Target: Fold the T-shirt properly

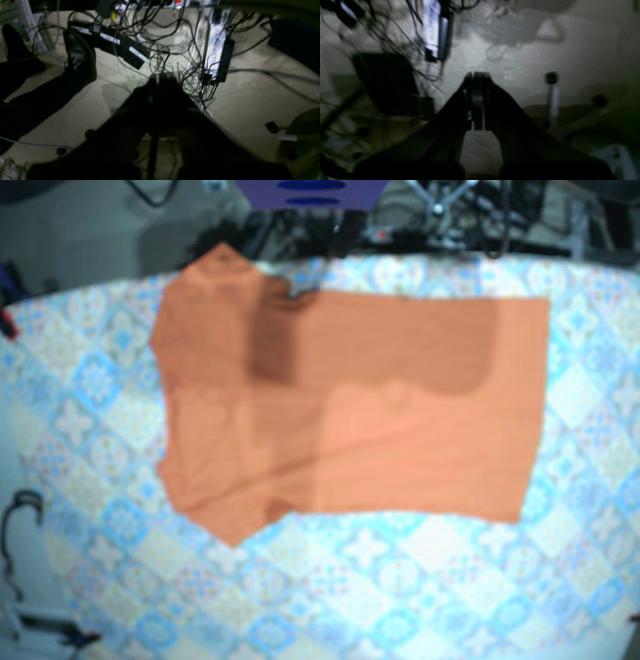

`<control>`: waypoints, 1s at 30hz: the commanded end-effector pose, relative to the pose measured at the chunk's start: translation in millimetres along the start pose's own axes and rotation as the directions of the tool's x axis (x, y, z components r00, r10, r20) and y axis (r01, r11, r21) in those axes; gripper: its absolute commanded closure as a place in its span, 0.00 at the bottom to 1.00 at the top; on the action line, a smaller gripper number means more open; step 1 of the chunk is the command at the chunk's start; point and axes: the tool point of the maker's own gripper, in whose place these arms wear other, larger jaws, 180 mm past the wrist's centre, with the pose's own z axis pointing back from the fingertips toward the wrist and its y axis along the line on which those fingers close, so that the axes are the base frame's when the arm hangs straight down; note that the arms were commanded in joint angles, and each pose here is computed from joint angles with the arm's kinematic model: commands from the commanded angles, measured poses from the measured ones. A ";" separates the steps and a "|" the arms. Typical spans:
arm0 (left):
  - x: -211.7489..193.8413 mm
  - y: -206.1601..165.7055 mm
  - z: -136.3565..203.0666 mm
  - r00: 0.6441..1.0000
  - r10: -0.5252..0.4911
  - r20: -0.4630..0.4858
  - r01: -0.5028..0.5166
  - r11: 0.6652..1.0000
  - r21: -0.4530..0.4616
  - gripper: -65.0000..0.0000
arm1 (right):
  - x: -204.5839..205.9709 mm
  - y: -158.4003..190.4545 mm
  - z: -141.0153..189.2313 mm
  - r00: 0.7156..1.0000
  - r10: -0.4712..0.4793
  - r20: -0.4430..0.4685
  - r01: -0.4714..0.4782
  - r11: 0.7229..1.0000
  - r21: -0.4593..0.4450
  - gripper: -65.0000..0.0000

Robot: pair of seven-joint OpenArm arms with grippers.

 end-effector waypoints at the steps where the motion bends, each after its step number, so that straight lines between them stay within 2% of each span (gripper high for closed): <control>1: -18.0 18.9 7.3 0.998 -0.053 -0.018 0.054 0.998 0.025 1.00 | -21.3 3.5 8.7 1.000 0.016 -0.026 -0.016 1.000 0.016 0.99; 4: -26.1 41.4 21.2 0.971 -0.237 0.004 0.237 0.971 0.022 1.00 | -38.9 -9.7 23.5 0.998 0.057 -0.021 -0.056 0.998 0.007 0.99; 8: -25.3 76.9 44.1 0.903 -0.428 0.043 0.427 0.904 0.028 1.00 | -45.8 -34.9 42.9 0.994 0.104 0.012 -0.104 0.994 -0.018 0.99; 13: -21.3 126.7 79.8 0.826 -0.560 0.062 0.557 0.828 0.064 1.00 | -41.8 -82.3 75.8 0.979 0.196 0.063 -0.192 0.979 -0.071 0.99; 16: -16.4 148.9 97.3 0.779 -0.624 0.065 0.619 0.781 0.077 1.00 | -31.4 -108.7 99.6 0.976 0.189 0.110 -0.173 0.975 -0.138 0.99; 19: -8.7 160.5 113.8 0.729 -0.680 0.078 0.675 0.734 0.077 1.00 | -18.1 -132.6 128.5 0.951 0.272 0.144 -0.238 0.947 -0.214 0.99; 21: 0.9 166.5 126.7 0.687 -0.721 0.096 0.716 0.693 0.078 1.00 | -4.9 -149.4 150.4 0.908 0.394 0.142 -0.344 0.895 -0.284 0.99; 24: 19.3 185.5 148.4 0.643 -0.758 0.108 0.744 0.652 0.149 1.00 | 1.9 -156.3 177.4 0.851 0.515 0.100 -0.450 0.814 -0.367 0.99; 26: 36.7 195.5 162.6 0.591 -0.798 0.118 0.771 0.602 0.208 1.00 | 7.2 -165.0 194.8 0.815 0.577 0.054 -0.502 0.750 -0.432 1.00; 30: 62.9 205.0 183.2 0.490 -0.864 0.120 0.814 0.502 0.292 1.00 | 32.6 -169.7 213.8 0.714 0.700 -0.006 -0.609 0.617 -0.499 1.00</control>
